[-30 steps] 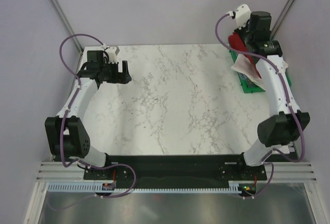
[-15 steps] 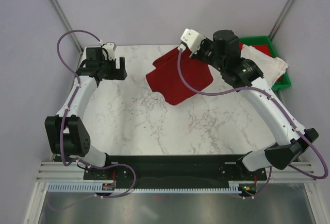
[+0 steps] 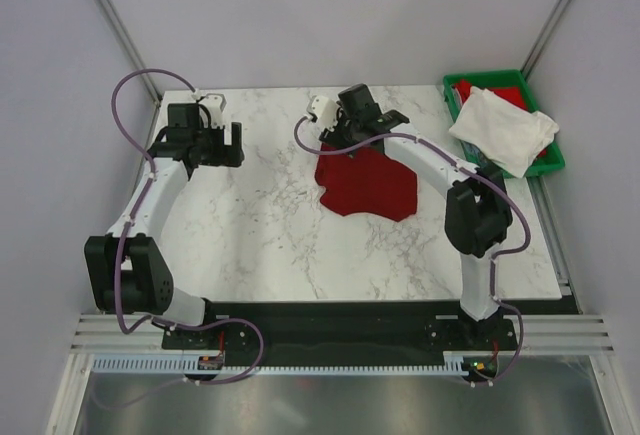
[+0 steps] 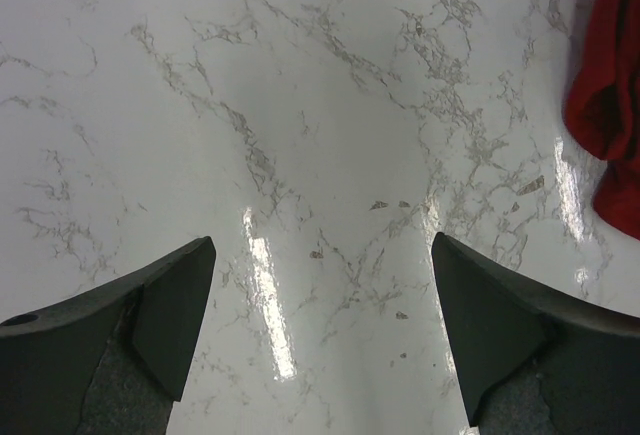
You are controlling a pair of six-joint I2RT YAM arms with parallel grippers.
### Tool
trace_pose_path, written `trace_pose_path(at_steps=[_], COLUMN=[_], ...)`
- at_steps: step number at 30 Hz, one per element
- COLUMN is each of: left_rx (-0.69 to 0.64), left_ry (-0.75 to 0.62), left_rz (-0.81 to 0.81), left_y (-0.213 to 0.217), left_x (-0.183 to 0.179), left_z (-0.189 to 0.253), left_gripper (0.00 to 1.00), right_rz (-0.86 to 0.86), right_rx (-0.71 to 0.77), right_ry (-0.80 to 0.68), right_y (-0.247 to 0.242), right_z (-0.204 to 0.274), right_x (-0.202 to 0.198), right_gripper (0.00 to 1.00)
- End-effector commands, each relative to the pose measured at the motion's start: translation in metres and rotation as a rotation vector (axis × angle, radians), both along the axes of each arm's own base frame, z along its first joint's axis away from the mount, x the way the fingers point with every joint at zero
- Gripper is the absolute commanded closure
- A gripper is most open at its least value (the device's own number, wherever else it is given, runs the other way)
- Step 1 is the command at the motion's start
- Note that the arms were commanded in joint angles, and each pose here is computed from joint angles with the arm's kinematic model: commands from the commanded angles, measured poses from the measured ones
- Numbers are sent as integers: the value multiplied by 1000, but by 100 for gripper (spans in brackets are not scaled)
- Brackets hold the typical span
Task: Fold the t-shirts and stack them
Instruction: Move the tshirt to the center of the board, then flatten the tshirt out
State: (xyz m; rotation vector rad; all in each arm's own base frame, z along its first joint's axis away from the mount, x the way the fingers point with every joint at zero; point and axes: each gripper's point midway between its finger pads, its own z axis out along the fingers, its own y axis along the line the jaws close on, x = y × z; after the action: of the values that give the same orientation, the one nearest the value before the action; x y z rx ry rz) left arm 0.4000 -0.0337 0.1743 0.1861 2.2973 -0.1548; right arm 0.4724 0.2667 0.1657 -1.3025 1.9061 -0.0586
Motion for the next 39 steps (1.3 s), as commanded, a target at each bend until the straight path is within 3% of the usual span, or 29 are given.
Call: trace_pose_path(at_steps=[1, 4, 9, 13, 20, 39], left_rx=[39, 36, 16, 3, 5, 17], left_ry=[-78, -73, -31, -13, 8, 23], left_rz=[-15, -21, -32, -62, -74, -65], left_y=[3, 2, -1, -6, -7, -4], left_x=[-1, -5, -8, -10, -14, -16], left_z=[24, 21, 5, -2, -9, -15], left_gripper=[3, 3, 5, 10, 14, 12], right_rz=[-16, 134, 289, 328, 303, 352], right_rx=[149, 144, -28, -90, -60, -79], right_ry=[-214, -190, 98, 203, 198, 259], right_y=[4, 2, -17, -24, -10, 32], right_z=[102, 99, -21, -74, -88, -121], right_x=[10, -35, -129, -164, -152, -141], right_gripper=[35, 36, 41, 46, 49, 49])
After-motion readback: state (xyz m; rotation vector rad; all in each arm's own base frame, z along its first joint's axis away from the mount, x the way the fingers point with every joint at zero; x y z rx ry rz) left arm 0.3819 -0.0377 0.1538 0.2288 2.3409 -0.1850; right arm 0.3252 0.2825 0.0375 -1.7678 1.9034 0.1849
